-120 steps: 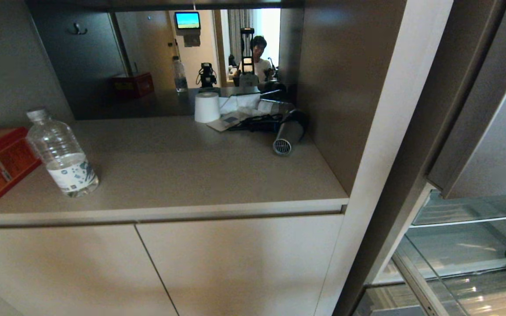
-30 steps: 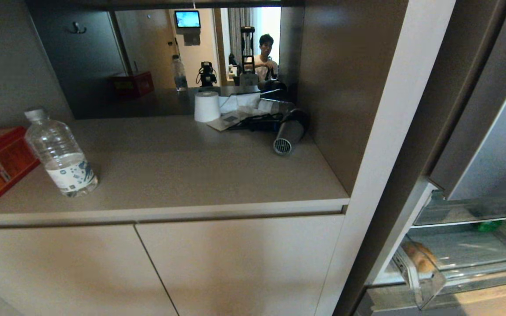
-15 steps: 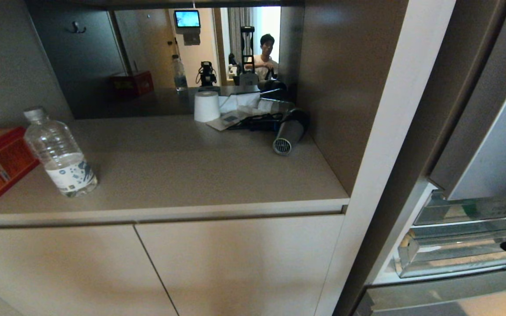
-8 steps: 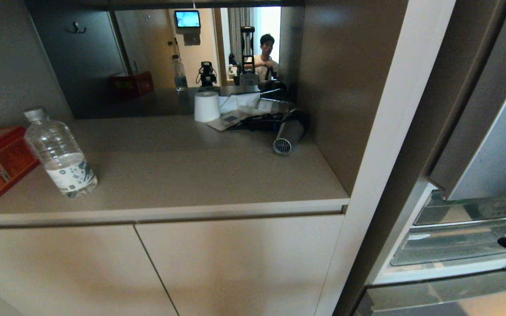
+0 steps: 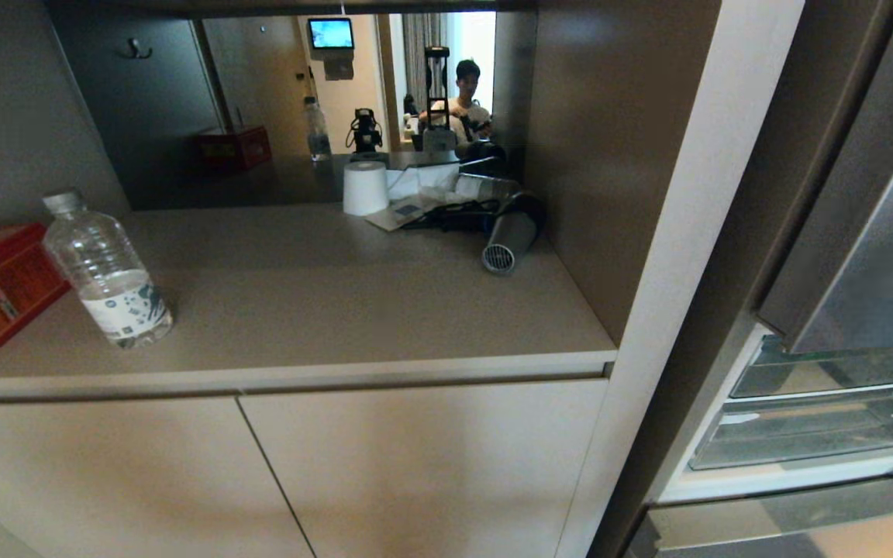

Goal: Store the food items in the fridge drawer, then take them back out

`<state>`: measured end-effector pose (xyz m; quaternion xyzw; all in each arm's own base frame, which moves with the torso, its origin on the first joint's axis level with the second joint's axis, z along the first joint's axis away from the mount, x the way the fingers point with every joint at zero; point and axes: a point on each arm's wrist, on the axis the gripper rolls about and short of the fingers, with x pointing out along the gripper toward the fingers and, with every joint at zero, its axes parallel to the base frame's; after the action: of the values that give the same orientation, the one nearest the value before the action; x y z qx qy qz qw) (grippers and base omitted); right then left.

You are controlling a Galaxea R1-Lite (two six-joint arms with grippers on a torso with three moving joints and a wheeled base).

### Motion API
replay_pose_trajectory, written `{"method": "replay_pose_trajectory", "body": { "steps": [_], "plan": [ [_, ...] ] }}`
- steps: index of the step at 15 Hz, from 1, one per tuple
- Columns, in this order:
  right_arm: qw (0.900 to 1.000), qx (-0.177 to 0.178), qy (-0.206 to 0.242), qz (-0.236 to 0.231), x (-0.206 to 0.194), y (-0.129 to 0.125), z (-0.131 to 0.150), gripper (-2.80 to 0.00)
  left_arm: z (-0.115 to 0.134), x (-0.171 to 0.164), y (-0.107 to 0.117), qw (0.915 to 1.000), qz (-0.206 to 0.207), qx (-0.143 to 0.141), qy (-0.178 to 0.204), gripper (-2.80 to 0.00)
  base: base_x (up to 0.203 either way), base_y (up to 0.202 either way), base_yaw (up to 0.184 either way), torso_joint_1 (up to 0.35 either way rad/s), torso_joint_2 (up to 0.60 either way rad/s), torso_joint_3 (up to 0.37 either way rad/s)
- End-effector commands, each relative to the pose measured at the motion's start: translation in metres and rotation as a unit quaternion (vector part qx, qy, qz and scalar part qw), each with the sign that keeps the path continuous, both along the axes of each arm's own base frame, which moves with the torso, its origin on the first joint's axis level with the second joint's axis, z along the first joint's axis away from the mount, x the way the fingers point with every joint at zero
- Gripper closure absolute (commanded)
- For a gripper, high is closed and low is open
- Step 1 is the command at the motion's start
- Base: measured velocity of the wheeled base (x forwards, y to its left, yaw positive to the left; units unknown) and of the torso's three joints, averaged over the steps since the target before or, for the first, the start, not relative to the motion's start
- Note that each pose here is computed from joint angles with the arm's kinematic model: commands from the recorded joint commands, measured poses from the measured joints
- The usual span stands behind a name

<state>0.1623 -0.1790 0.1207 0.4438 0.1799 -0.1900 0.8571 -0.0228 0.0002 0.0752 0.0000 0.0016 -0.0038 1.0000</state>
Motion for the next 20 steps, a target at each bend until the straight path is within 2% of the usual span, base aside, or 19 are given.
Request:
{"method": "replay_pose_trajectory", "body": {
  "steps": [1,3,4,6,8,10,13,14,15,17,20],
  "plan": [
    [0.996,-0.076,-0.037,-0.008,-0.035,0.042,0.038,0.0,0.0,0.0,0.0,1.0,0.0,0.0,0.001,0.0,0.0,0.0,0.0,0.0,0.0,0.0],
    [0.988,-0.144,-0.05,-0.006,-0.065,0.08,0.048,0.0,0.0,0.0,0.0,1.0,0.0,0.0,0.001,0.0,0.0,0.0,0.0,0.0,0.0,0.0],
    [0.982,-0.179,-0.066,0.009,-0.077,0.101,0.05,0.0,0.0,0.0,0.0,1.0,0.0,0.0,0.001,0.0,0.0,0.0,0.0,0.0,0.0,0.0],
    [0.962,-0.24,-0.114,0.069,-0.099,0.141,0.049,0.0,0.0,0.0,0.0,1.0,0.0,0.0,0.001,0.0,0.0,0.0,0.0,0.0,0.0,0.0],
    [0.928,-0.293,-0.167,0.158,-0.121,0.169,0.037,0.0,0.0,0.0,0.0,1.0,0.0,0.0,0.001,0.0,0.0,0.0,0.0,0.0,0.0,0.0],
    [0.892,-0.343,-0.203,0.214,-0.139,0.181,0.022,0.0,0.0,0.0,0.0,1.0,0.0,0.0,0.001,0.0,0.0,0.0,0.0,0.0,0.0,0.0],
    [0.837,-0.445,-0.205,0.244,-0.156,0.184,-0.009,0.0,0.0,0.0,0.0,1.0,0.0,0.0,0.001,0.0,0.0,0.0,0.0,0.0,0.0,0.0],
    [0.816,-0.481,-0.189,0.258,-0.159,0.185,-0.02,0.0,0.0,0.0,0.0,1.0,0.0,0.0,0.001,0.0,0.0,0.0,0.0,0.0,0.0,0.0],
    [0.813,-0.487,-0.169,0.273,-0.159,0.185,-0.026,0.0,0.0,0.0,0.0,1.0,0.0,0.0,0.0,0.0,0.0,0.0,0.0,0.0,0.0,0.0],
    [0.813,-0.489,-0.164,0.271,-0.159,0.184,-0.027,0.0,0.0,0.0,0.0,1.0,0.0,0.0,0.001,0.0,0.0,0.0,0.0,0.0,0.0,0.0],
    [0.83,-0.497,-0.124,0.221,-0.159,0.182,-0.029,0.0,0.0,0.0,0.0,1.0,0.0,0.0,0.001,0.0,0.0,0.0,0.0,0.0,0.0,0.0]
  ]
}}
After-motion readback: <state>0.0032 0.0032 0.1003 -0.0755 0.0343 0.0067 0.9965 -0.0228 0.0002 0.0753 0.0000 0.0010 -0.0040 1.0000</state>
